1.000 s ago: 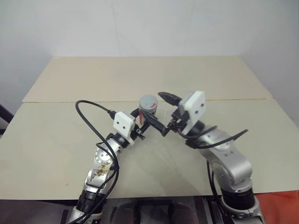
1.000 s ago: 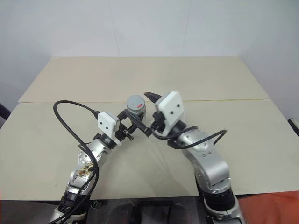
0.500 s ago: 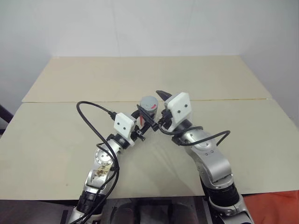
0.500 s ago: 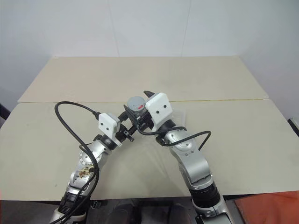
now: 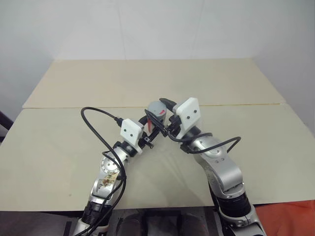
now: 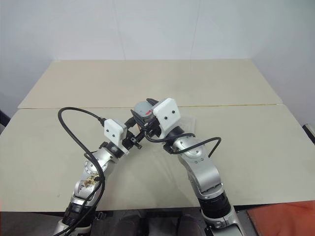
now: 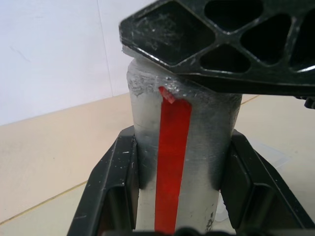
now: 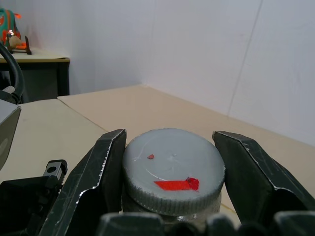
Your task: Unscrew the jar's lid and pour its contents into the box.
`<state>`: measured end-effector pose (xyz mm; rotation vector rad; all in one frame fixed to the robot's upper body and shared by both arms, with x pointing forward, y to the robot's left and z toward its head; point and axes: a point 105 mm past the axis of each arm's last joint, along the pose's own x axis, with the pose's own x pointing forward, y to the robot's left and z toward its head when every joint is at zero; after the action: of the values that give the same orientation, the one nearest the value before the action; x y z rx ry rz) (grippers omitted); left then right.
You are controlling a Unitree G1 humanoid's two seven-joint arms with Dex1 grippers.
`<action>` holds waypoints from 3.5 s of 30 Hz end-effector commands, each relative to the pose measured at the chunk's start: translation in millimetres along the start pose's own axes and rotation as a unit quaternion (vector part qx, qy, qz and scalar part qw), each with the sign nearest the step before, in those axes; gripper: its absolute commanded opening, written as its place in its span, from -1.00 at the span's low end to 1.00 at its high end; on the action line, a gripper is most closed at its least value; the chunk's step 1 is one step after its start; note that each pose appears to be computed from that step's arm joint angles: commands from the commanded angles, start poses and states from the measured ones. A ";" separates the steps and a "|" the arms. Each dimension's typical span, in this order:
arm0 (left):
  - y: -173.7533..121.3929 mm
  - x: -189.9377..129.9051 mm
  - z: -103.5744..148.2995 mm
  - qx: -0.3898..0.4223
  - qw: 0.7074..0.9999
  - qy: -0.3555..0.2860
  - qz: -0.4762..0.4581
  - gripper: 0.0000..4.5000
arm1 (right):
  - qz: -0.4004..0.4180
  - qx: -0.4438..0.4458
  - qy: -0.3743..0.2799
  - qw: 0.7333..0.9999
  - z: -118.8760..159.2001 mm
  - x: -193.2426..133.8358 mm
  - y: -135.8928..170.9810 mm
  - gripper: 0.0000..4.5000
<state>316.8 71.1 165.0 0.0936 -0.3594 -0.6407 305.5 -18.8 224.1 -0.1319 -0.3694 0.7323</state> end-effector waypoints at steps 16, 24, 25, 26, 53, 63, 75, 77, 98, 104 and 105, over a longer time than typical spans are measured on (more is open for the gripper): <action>-8.5 -4.8 14.7 0.008 0.999 -0.022 -0.031 -0.17 | 0.320 0.020 -0.017 0.947 13.5 -11.4 -12.4 0.23; -11.7 -6.4 17.6 0.007 0.999 -0.022 -0.037 -0.17 | 0.519 0.020 -0.001 0.854 16.2 -6.9 -10.3 0.23; -12.3 -6.6 17.6 0.007 0.999 -0.022 -0.038 -0.17 | 0.536 0.022 0.004 0.844 15.3 -5.5 -11.3 0.23; -12.8 -6.6 17.6 0.007 0.999 -0.021 -0.039 -0.17 | 0.548 0.023 0.007 0.836 14.8 -3.9 -12.3 0.23; -13.3 -10.1 5.5 -0.004 0.999 -0.001 -0.045 -0.17 | 0.242 -0.037 -0.093 0.965 35.5 -23.7 -27.3 0.98; -15.5 -5.4 3.1 -0.009 0.998 0.002 -0.069 -0.17 | 0.094 -0.042 -0.085 0.991 42.0 -24.5 -2.2 0.98; -15.4 -4.8 5.7 -0.006 0.997 -0.002 -0.073 -0.17 | 0.024 -0.047 -0.029 0.998 14.4 -13.1 -1.2 0.98; -15.5 -5.3 5.4 -0.006 0.997 -0.001 -0.072 -0.17 | 0.017 -0.050 -0.026 0.998 12.2 -12.8 -3.7 0.98; -0.2 -5.0 3.3 -0.002 0.998 0.002 -0.058 -0.17 | -0.007 -0.046 -0.013 0.999 8.4 -25.6 -21.7 0.98; 5.3 -4.6 1.4 0.003 0.998 0.005 -0.059 -0.17 | -0.012 -0.045 -0.007 0.999 6.5 -32.1 -23.6 0.98; 5.7 -4.7 1.1 0.003 0.998 0.005 -0.059 -0.17 | -0.013 -0.046 -0.006 0.999 6.2 -33.5 -24.1 0.98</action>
<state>315.9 73.2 150.8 0.1258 -0.2800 -0.7689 299.0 -47.7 210.9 -0.2053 -0.3568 0.7370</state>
